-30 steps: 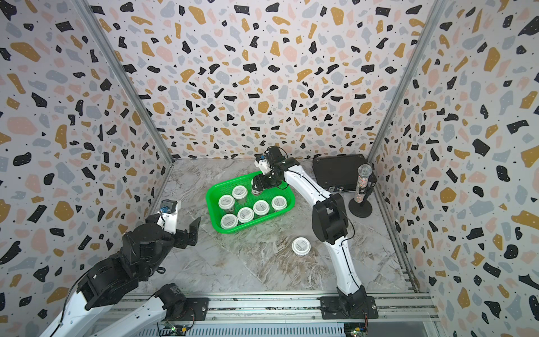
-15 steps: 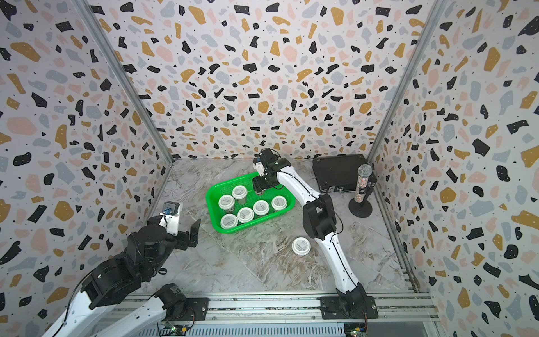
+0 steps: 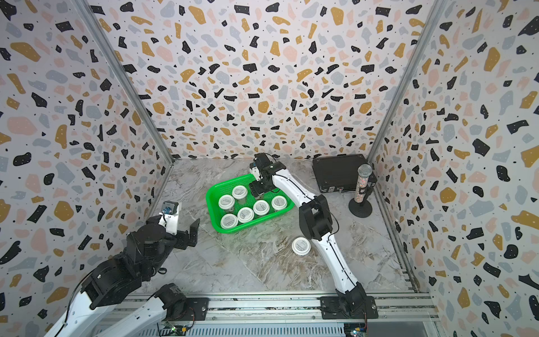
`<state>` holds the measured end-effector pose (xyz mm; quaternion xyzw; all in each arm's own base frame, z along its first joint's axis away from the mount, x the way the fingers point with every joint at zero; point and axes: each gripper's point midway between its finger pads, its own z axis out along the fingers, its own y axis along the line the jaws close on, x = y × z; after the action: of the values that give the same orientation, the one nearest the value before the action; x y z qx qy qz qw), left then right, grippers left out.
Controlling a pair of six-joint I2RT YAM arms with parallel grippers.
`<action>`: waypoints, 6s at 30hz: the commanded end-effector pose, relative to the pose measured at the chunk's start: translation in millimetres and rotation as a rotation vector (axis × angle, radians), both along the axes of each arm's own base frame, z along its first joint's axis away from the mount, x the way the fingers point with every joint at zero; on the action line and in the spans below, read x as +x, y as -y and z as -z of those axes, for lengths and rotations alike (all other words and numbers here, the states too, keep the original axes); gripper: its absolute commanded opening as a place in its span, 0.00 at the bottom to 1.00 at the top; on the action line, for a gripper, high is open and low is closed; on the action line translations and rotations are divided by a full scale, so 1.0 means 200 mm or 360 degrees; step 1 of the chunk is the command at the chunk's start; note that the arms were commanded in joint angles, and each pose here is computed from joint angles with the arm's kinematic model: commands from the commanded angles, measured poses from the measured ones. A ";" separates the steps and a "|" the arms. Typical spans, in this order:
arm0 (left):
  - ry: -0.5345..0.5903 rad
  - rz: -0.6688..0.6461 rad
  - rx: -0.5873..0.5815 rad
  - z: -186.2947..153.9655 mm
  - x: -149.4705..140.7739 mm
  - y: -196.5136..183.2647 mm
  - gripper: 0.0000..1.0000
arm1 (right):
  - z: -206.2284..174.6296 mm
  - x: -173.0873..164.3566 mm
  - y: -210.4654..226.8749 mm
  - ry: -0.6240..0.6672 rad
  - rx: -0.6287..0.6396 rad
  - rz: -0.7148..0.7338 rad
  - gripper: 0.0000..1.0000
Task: Put the yogurt in the basket
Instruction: Place the yogurt in the basket, then pick up the yogurt from the center of the board, then place the yogurt in the basket.
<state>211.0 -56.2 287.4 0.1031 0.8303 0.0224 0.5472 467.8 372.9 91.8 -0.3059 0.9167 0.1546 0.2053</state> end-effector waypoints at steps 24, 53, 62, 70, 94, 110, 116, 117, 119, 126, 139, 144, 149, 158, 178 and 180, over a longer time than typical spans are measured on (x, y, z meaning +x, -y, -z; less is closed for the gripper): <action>-0.0007 0.0012 -0.0040 0.01 0.02 0.01 1.00 | -0.35 0.00 -0.01 0.0185 0.0083 -0.0031 1.00; -0.0334 0.0444 -0.0245 0.16 0.07 0.39 1.00 | -0.53 -0.80 1.05 0.0259 -0.0125 0.0446 0.95; -0.0425 0.0280 -0.0279 0.25 0.12 0.33 1.00 | -0.27 -1.15 1.17 -0.0131 -0.0259 0.0396 0.96; -0.0435 0.0256 -0.0272 0.27 0.13 0.30 0.99 | -0.17 -1.30 1.09 -0.0289 -0.0226 0.0259 0.98; -0.0435 0.0256 -0.0256 0.27 0.13 0.29 1.00 | -0.07 -1.36 1.01 -0.0371 -0.0310 0.0127 0.92; -0.0430 0.0254 -0.0254 0.27 0.12 0.28 1.00 | 0.00 -1.36 0.99 -0.0418 -0.0361 0.0124 0.80; -0.0428 0.0253 -0.0256 0.26 0.13 0.28 0.99 | 0.02 -1.37 0.99 -0.0439 -0.0374 0.0123 0.75; -0.0429 0.0254 -0.0253 0.27 0.13 0.28 1.00 | 0.02 -1.37 0.99 -0.0439 -0.0377 0.0122 0.74; -0.0430 0.0254 -0.0256 0.27 0.13 0.28 0.99 | 0.03 -1.37 0.99 -0.0443 -0.0386 0.0125 0.75; -0.0429 0.0250 -0.0257 0.27 0.13 0.28 1.00 | 0.06 -1.38 1.02 -0.0458 -0.0441 0.0132 0.74; -0.0425 0.0250 -0.0261 0.26 0.13 0.28 1.00 | 0.08 -1.39 1.03 -0.0463 -0.0491 0.0123 0.76; -0.0424 0.0248 -0.0261 0.26 0.13 0.27 1.00 | 0.04 -1.37 1.02 -0.0416 -0.0471 0.0131 0.70; -0.0421 0.0247 -0.0260 0.26 0.13 0.27 0.99 | -0.12 -1.34 0.97 -0.0299 -0.0310 0.0098 0.68; -0.0411 0.0244 -0.0265 0.25 0.12 0.27 1.00 | -0.38 -1.30 0.83 -0.0201 -0.0073 -0.0031 0.69; -0.0396 0.0233 -0.0266 0.24 0.12 0.26 0.99 | -0.89 -0.60 0.54 0.0113 0.0218 -0.0034 0.72; -0.0394 0.0231 -0.0267 0.24 0.12 0.25 1.00 | -0.86 -0.50 0.52 0.0128 0.0182 0.0013 0.72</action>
<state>234.7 -107.8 240.0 0.1166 0.8836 -0.1006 0.4421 349.5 269.7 260.3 -0.3048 0.8946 0.2150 0.2460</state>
